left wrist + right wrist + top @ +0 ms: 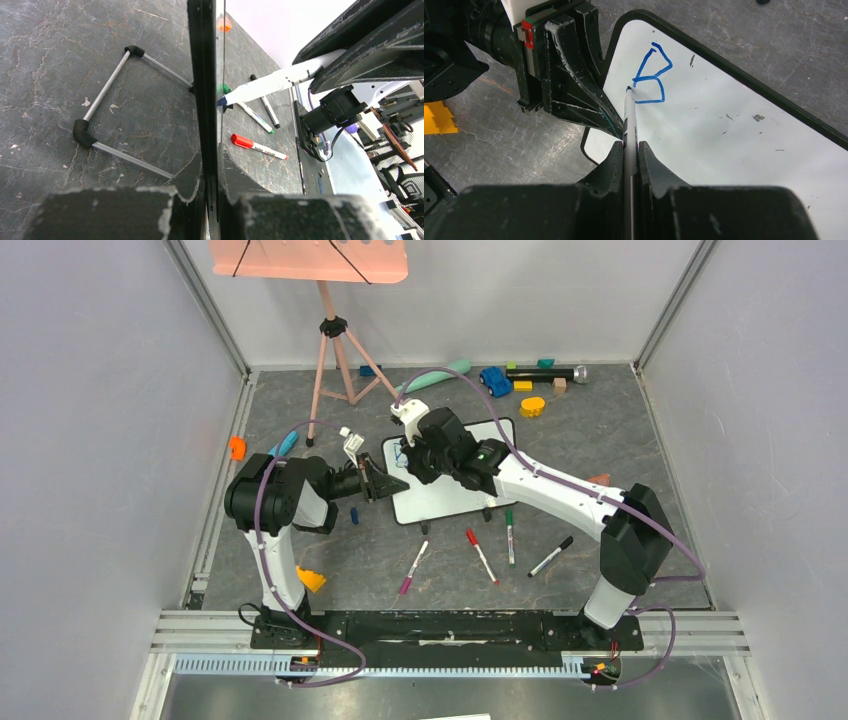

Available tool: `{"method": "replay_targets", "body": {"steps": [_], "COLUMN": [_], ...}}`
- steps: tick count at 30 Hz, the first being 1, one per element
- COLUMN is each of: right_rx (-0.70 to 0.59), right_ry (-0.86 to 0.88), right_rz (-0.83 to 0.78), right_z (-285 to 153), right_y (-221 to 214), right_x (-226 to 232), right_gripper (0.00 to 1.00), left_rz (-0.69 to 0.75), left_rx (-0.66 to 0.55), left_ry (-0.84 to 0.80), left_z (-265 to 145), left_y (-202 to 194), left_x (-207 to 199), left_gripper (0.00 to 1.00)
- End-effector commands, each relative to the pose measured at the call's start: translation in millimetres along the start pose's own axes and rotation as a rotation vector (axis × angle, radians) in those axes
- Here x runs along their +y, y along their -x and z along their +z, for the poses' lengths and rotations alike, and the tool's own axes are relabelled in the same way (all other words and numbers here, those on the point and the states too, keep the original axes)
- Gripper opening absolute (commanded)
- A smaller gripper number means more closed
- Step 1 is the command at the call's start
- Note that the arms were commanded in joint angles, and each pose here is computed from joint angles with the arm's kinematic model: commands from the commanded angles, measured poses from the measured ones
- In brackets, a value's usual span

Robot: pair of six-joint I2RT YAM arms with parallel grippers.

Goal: Write a sentence on the whiteboard
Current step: Pick up the sentence from the whiteboard.

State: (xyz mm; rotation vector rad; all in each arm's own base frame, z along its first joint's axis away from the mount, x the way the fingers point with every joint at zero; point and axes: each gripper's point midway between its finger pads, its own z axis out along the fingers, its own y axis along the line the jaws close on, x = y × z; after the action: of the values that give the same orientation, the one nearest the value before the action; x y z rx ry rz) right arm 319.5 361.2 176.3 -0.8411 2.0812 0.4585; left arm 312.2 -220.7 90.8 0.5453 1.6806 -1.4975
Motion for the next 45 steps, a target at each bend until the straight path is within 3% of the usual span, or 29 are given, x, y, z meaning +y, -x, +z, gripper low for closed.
{"method": "replay_targets", "body": {"steps": [1, 10, 17, 45], "right_rx": [-0.104, -0.159, -0.164, -0.102], "right_ry": [-0.066, 0.016, -0.076, -0.141], "right_rz": [-0.006, -0.018, -0.002, 0.023], "right_z": [-5, -30, -44, -16], "right_y": [37, 43, 35, 24], "right_x": [-15, -2, -19, -32], "right_gripper": [0.00, 0.00, 0.00, 0.00], "left_rz": [0.163, 0.160, 0.156, 0.152], "left_rx": [-0.014, -0.014, -0.015, -0.013], "left_ry": [0.025, 0.026, 0.028, 0.026], "left_z": [-2, -2, -2, -2], "left_y": [-5, -5, -5, -5], "left_x": [12, 12, 13, 13], "left_gripper": [0.02, 0.02, 0.02, 0.02]}}
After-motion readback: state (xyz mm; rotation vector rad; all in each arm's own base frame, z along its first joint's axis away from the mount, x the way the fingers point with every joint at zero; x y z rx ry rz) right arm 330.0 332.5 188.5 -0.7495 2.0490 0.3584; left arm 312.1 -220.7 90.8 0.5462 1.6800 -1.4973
